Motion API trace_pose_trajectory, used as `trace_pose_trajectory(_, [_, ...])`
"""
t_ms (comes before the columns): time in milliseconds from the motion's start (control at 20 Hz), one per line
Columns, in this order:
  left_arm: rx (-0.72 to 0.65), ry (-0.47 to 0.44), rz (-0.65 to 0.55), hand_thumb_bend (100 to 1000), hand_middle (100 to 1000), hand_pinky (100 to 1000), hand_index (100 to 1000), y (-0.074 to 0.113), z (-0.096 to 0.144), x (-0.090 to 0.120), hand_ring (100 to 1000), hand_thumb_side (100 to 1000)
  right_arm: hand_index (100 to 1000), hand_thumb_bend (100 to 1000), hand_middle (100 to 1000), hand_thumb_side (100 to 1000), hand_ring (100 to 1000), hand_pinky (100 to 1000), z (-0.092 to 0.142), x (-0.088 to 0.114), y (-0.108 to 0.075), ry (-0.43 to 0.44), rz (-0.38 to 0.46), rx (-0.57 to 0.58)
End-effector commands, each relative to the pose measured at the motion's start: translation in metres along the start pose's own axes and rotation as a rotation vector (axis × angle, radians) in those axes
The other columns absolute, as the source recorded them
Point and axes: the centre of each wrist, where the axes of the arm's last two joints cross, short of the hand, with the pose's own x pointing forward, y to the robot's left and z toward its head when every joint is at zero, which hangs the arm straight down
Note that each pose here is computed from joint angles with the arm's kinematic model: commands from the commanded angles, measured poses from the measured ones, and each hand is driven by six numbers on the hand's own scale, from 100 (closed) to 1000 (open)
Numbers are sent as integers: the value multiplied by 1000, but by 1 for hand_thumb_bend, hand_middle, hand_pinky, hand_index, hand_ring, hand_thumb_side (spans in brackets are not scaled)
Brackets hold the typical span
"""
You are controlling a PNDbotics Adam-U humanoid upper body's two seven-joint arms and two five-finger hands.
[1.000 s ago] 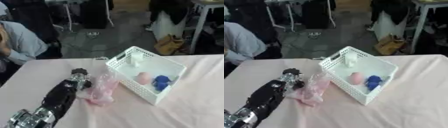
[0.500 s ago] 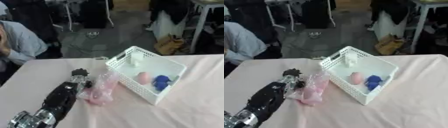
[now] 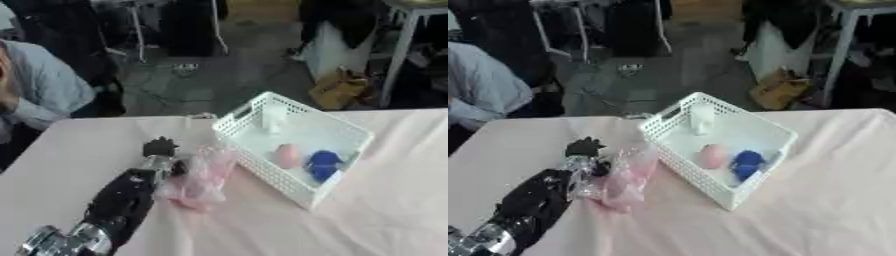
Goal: Pick up objects on the table and place them in the box.
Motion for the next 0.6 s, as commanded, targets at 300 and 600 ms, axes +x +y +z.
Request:
trace_pose_trajectory(300, [11, 4, 40, 100, 100, 100, 359, 15, -5, -6, 100, 487, 714, 100, 748, 669, 892, 820, -5, 6, 0, -19, -1, 17])
trace_pose_trajectory(600, [18, -4, 59, 100, 100, 100, 345, 35, -7, -8, 100, 469, 714, 100, 748, 666, 893, 820, -3, 5, -2, -7, 10, 20])
